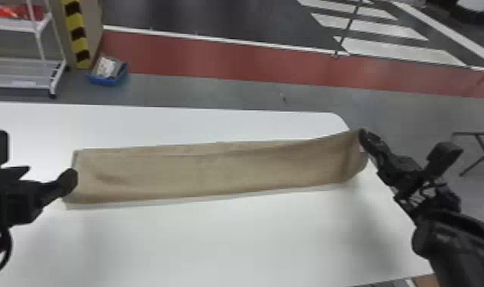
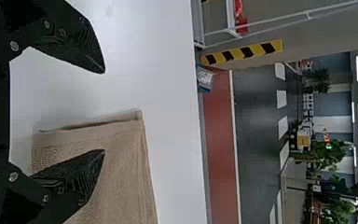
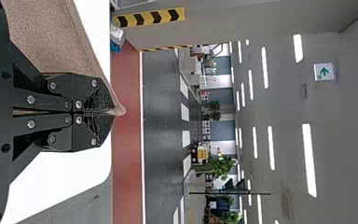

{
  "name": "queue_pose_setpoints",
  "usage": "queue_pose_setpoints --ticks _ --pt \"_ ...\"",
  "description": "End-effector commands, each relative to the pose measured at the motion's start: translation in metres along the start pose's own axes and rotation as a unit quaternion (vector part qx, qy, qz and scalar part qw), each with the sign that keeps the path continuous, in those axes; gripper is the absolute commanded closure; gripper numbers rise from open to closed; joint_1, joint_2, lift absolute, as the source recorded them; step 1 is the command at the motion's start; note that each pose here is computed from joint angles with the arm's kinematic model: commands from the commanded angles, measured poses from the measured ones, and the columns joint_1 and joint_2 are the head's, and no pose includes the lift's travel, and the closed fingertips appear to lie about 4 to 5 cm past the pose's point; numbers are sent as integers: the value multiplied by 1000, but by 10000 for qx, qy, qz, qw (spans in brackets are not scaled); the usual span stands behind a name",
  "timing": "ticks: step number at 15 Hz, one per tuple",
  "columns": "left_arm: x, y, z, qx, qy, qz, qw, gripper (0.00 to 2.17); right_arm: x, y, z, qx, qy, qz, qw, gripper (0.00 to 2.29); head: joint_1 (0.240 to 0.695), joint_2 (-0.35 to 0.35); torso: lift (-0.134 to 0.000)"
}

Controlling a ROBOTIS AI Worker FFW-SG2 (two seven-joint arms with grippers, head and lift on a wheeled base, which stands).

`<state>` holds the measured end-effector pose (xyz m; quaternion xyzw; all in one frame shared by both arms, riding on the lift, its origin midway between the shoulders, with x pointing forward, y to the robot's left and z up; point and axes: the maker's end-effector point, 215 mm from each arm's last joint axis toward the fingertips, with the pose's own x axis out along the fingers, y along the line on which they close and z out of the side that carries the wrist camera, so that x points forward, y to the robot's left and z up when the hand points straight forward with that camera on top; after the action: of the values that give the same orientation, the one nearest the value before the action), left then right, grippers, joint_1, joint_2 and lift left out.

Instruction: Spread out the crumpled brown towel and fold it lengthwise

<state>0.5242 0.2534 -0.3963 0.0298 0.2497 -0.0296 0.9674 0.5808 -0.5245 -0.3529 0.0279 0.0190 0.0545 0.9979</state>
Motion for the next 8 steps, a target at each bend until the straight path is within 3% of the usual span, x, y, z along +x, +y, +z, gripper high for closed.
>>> queue_pose_setpoints --ticks 1,4,5,6,8 --pt "23 -13 12 -125 -148 -187 9996 326 -2 3 -7 9 51 20 10000 1531 695 -262 -124" --pt "65 -31 49 -99 -626 -327 9975 350 -5 11 -9 -20 90 92 9999 1531 695 -268 -124" --pt "74 -32 54 -82 -674 -327 9972 508 -6 11 -8 -42 90 100 9999 1531 695 -268 -124" --pt "84 -34 53 -87 -593 -343 9976 613 -9 9 -8 -46 88 81 9999 1531 695 -268 -124" --pt "95 -37 45 -41 -455 -340 9984 613 -15 2 -8 -69 107 30 9999 1531 695 -270 -124"
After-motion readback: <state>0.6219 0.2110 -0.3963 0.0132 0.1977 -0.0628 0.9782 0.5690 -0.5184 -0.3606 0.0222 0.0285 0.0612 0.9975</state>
